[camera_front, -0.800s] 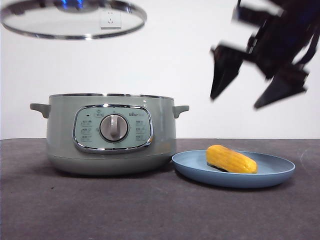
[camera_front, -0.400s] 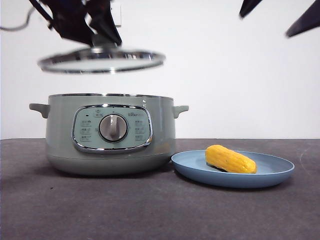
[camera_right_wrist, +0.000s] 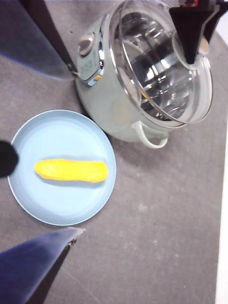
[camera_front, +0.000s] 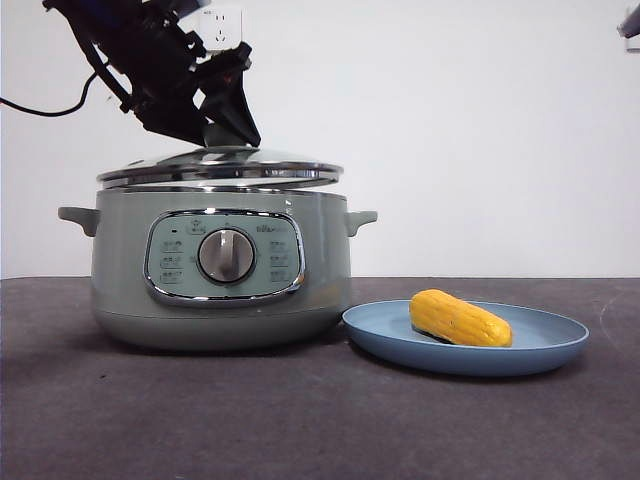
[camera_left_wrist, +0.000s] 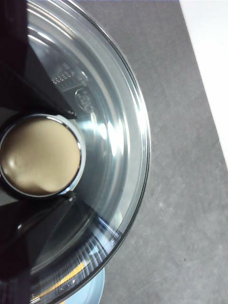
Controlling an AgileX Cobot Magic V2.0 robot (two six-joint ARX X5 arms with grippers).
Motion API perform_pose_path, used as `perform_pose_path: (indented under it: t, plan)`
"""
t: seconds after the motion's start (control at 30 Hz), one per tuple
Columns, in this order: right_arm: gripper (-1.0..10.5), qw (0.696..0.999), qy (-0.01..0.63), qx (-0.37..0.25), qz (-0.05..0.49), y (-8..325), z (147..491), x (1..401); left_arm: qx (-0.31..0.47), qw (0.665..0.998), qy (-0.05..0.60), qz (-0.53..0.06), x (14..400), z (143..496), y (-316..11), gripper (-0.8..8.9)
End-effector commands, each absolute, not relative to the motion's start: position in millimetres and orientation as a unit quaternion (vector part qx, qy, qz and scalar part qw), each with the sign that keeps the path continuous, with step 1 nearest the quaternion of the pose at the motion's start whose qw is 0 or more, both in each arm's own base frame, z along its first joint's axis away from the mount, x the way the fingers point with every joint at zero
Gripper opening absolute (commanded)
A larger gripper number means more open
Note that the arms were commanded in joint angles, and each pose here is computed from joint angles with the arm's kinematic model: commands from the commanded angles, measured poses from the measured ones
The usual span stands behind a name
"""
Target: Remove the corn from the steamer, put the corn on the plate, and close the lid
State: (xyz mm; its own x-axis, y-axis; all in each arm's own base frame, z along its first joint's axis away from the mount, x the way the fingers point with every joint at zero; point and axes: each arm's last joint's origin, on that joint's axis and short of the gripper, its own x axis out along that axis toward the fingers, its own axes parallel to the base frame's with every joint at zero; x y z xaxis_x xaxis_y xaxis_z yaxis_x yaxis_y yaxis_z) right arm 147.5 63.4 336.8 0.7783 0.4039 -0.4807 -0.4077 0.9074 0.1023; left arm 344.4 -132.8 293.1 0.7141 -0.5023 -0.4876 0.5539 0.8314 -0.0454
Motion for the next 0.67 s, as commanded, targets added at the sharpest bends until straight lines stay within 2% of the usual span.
perform_pose_path:
  t: [0.03,0.43,0.67]
  plan:
    - [6.3,0.943,0.257,-0.004,0.214,64,335,148,0.051,0.929,0.22,-0.292,345,301,-135,-0.08]
    - [6.3,0.942,0.256,-0.007,0.215,64,334,148,0.053,0.927,0.224,-0.297,343,300,-140,-0.08]
    - [6.3,0.942,0.256,-0.007,0.215,64,334,148,0.068,0.931,0.226,-0.28,341,298,-147,-0.08]
